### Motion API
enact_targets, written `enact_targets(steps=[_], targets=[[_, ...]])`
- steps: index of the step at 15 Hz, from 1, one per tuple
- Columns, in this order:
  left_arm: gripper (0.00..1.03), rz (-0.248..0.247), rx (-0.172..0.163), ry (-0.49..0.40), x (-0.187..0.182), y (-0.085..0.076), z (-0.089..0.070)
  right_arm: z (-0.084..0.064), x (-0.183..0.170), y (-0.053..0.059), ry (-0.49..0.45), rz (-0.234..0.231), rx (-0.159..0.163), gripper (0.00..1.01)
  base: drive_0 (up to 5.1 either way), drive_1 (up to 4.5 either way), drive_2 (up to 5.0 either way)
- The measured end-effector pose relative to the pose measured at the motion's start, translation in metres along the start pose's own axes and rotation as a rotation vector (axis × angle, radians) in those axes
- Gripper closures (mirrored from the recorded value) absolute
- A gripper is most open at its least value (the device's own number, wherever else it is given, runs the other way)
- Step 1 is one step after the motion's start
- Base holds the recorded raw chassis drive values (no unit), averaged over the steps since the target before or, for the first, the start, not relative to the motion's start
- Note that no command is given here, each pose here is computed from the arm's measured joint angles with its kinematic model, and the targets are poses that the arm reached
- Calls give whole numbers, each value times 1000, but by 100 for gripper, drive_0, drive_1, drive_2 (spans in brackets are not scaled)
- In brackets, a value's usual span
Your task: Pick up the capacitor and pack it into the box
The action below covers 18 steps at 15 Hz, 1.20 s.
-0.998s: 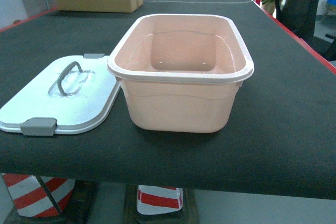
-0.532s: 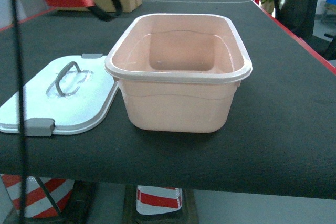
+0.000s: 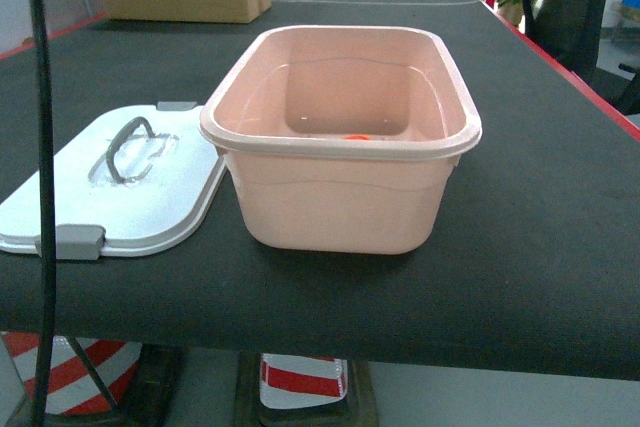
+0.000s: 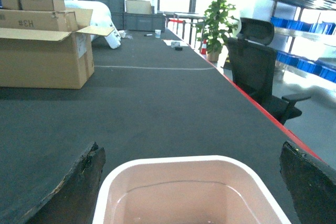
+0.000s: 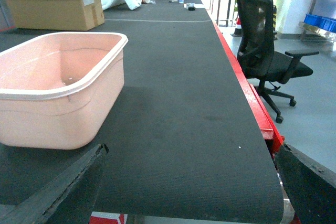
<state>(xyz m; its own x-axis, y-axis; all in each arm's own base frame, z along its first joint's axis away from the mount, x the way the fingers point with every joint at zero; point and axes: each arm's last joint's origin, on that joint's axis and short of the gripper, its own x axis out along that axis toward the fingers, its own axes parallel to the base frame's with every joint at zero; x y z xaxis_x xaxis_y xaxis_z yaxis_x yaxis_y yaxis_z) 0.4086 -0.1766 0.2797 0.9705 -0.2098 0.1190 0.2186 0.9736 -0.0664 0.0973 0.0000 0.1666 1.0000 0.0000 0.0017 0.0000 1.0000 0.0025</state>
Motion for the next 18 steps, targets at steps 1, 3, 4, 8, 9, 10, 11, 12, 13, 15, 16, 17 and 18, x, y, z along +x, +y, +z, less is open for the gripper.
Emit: enact_targets(steps=[1, 3, 4, 8, 9, 10, 11, 12, 13, 15, 16, 17, 18], targets=[[5, 20, -9, -9, -39, 13, -7, 0, 0, 0, 1, -1, 0, 3, 0, 0, 0], [5, 88, -11, -74, -110, 49, 3, 0, 0, 0, 0, -1, 0, 3, 0, 0, 0], [5, 154, 14, -74, -125, 70, -3, 0, 0, 0, 0, 0, 0, 3, 0, 0, 0], [5, 397, 110, 127, -89, 170, -65, 0, 0, 0, 0, 0, 0, 3, 0, 0, 0], [5, 406, 110, 177, -76, 188, -74, 0, 0, 0, 0, -1, 0, 3, 0, 0, 0], [5, 379, 96, 241, -62, 197, -89, 0, 0, 0, 0, 0, 0, 3, 0, 0, 0], [5, 350, 77, 297, -48, 202, -103, 0, 0, 0, 0, 0, 0, 3, 0, 0, 0], [5, 329, 61, 339, -35, 207, -117, 0, 0, 0, 0, -1, 0, 3, 0, 0, 0], [5, 328, 58, 368, -24, 211, -128, 0, 0, 0, 0, 0, 0, 3, 0, 0, 0], [5, 319, 49, 431, -7, 219, -153, 0, 0, 0, 0, 0, 0, 3, 0, 0, 0], [5, 315, 51, 473, -3, 221, -168, 0, 0, 0, 1, 0, 0, 3, 0, 0, 0], [9, 309, 57, 508, 0, 218, -179, 0, 0, 0, 0, 0, 0, 3, 0, 0, 0], [21, 301, 57, 527, 2, 216, -186, 0, 0, 0, 0, 0, 0, 3, 0, 0, 0]])
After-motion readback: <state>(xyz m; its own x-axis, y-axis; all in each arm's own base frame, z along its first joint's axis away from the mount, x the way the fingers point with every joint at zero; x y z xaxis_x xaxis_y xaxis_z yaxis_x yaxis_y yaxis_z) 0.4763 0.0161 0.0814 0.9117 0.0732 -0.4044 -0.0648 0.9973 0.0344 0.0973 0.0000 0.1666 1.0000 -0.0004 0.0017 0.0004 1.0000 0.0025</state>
